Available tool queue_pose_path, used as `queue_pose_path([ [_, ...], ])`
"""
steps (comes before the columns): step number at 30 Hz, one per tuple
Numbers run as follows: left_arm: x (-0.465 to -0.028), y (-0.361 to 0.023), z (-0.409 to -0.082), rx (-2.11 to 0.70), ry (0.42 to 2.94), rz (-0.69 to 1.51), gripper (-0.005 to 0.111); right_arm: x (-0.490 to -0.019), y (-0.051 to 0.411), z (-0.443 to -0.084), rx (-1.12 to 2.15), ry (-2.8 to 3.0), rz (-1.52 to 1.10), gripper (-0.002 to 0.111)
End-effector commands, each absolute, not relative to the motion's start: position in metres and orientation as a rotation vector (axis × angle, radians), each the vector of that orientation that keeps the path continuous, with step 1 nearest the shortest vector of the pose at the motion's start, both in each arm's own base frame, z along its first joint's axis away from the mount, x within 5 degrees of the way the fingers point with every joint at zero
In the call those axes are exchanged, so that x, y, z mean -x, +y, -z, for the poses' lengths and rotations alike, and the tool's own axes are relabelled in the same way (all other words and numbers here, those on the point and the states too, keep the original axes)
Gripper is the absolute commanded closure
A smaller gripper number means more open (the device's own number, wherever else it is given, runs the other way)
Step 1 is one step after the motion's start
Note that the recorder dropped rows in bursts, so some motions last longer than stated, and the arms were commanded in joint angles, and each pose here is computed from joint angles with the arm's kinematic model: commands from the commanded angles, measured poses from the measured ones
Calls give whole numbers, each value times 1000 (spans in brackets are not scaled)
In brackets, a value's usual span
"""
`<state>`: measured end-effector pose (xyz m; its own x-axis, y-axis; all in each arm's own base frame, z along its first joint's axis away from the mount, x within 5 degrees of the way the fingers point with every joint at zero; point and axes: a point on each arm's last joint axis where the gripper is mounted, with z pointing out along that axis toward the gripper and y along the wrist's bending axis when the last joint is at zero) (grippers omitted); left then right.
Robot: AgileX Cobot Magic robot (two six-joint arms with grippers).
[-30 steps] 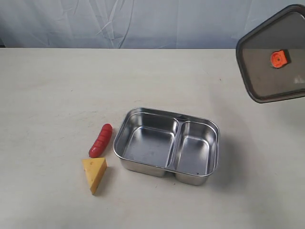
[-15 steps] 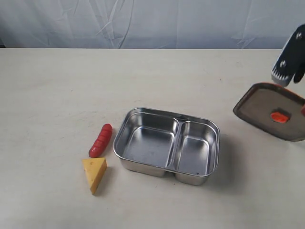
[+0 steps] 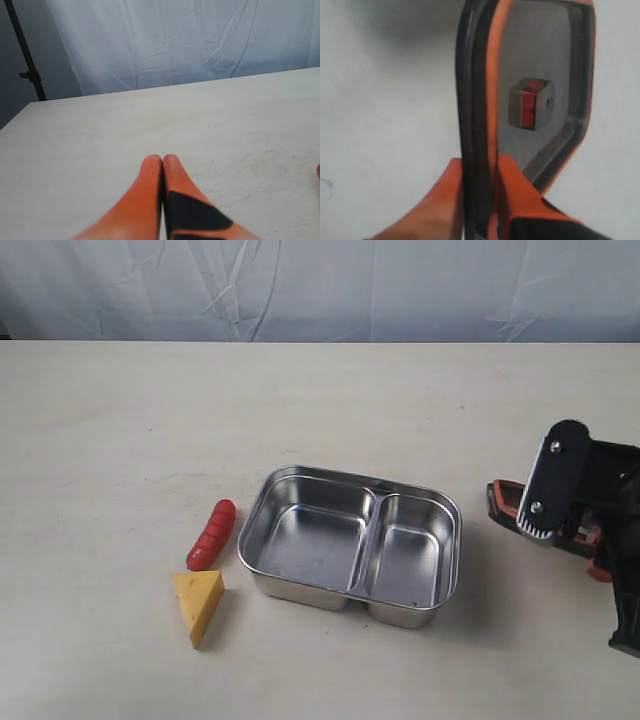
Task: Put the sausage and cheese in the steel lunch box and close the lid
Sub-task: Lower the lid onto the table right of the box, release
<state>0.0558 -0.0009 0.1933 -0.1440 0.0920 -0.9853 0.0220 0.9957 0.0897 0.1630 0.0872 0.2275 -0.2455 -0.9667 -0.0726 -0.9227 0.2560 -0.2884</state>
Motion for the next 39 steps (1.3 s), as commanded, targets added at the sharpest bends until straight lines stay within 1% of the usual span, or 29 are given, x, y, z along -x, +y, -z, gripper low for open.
queue_pose_path([
  [1, -56, -1, -193, -73, 1707, -58, 107, -152, 86, -214, 1774, 2346, 211, 109],
  [11, -56, -1, -193, -73, 1707, -58, 107, -151, 89, -210, 1741, 2346, 160, 109],
  [13, -56, -1, -193, -73, 1707, -58, 107, -150, 89, -210, 1739, 2348, 156, 107],
  [15, -56, -1, -193, -73, 1707, -58, 107, -150, 89, -210, 1738, 2348, 155, 97],
  [17, -56, -1, -193, -73, 1707, -58, 107, -150, 89, -210, 1738, 2348, 155, 81],
  [18, -56, -1, -193, -73, 1707, -58, 107, -150, 89, -210, 1740, 2351, 155, 75],
  [19, -56, -1, -193, -73, 1707, -58, 107, -150, 88, -210, 1743, 2350, 160, 70],
  [20, -56, -1, -193, -73, 1707, -58, 107, -150, 88, -210, 1746, 2351, 163, 68],
  [27, -56, -1, -193, -73, 1707, -58, 107, -151, 88, -210, 1740, 2344, 167, 69],
  [28, -56, -1, -193, -73, 1707, -58, 107, -152, 90, -212, 1682, 2357, 154, 69],
  [30, -56, -1, -193, -73, 1707, -58, 107, -157, 93, -218, 1469, 2411, 117, 69],
  [31, -56, -1, -193, -73, 1707, -58, 107, -161, 96, -225, 1315, 2430, 82, 69],
  [33, -56, -1, -193, -73, 1707, -58, 107, -166, 99, -237, 1127, 2451, 32, 69],
  [35, -56, -1, -193, -73, 1707, -58, 107, -168, 102, -247, 1021, 2452, -9, 76],
  [36, -56, -1, -193, -73, 1707, -58, 107, -168, 103, -252, 975, 2442, -38, 85],
  [38, -56, 0, -193, -77, 1707, -63, 107, -168, 105, -259, 880, 2433, -110, 107],
  [39, -56, 0, -193, -77, 1707, -63, 107, -167, 107, -261, 834, 2434, -152, 108],
])
